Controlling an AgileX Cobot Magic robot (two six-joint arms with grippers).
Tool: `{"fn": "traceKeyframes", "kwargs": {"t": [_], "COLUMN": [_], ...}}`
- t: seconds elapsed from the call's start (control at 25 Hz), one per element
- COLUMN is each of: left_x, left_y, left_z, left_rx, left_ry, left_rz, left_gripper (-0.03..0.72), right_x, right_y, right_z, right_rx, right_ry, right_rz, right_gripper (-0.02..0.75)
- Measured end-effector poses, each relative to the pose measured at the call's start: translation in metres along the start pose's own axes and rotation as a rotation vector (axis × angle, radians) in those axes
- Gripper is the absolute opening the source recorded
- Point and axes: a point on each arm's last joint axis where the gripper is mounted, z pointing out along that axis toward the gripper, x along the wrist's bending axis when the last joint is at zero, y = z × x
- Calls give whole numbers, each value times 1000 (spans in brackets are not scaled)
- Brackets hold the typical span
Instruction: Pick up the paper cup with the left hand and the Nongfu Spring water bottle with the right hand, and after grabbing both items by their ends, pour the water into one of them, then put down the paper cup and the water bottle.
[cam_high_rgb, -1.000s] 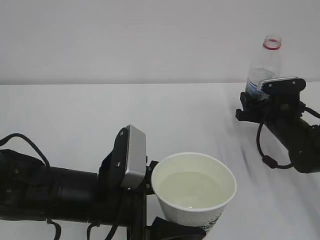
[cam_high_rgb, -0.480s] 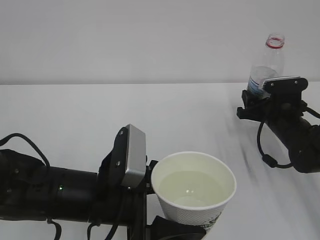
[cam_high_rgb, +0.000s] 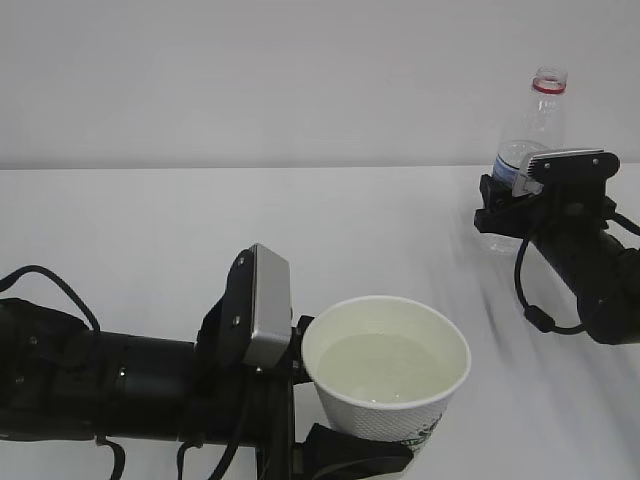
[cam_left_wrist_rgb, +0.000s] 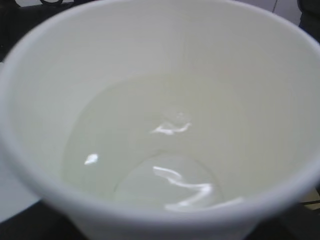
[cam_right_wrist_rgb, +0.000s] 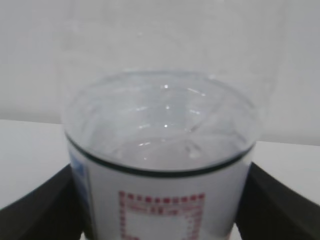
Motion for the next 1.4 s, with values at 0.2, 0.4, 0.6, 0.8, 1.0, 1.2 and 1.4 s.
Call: {"fn": "traceKeyframes", "kwargs": {"t": [0.2, 0.4, 0.6, 0.8, 1.0, 1.2, 1.4], "left_x": [0, 0, 0, 0, 0, 0, 0], "left_y": [0, 0, 0, 0, 0, 0, 0], "left_z": [0, 0, 0, 0, 0, 0, 0], "left_rx": [-1, -1, -1, -1, -1, -2, -2], "left_ry": [1, 3, 3, 3, 4, 5, 5], "left_rz": [-1, -2, -2, -2, -2, -3, -3], "left_gripper": [531, 531, 531, 531, 531, 531, 531], "right_x": [0, 0, 1, 0, 0, 1, 0], "right_y": [0, 0, -2, 4, 7, 10, 23], "right_z": [0, 0, -6, -14, -24, -38, -54], "right_rx": [-2, -2, 14, 12, 20, 33, 19], "right_ry": [-1, -1, 10, 15, 20, 44, 51], "right_rz": [1, 2, 14, 18, 16, 7, 4], "right_gripper": [615, 618, 618, 619, 619, 619, 619]}}
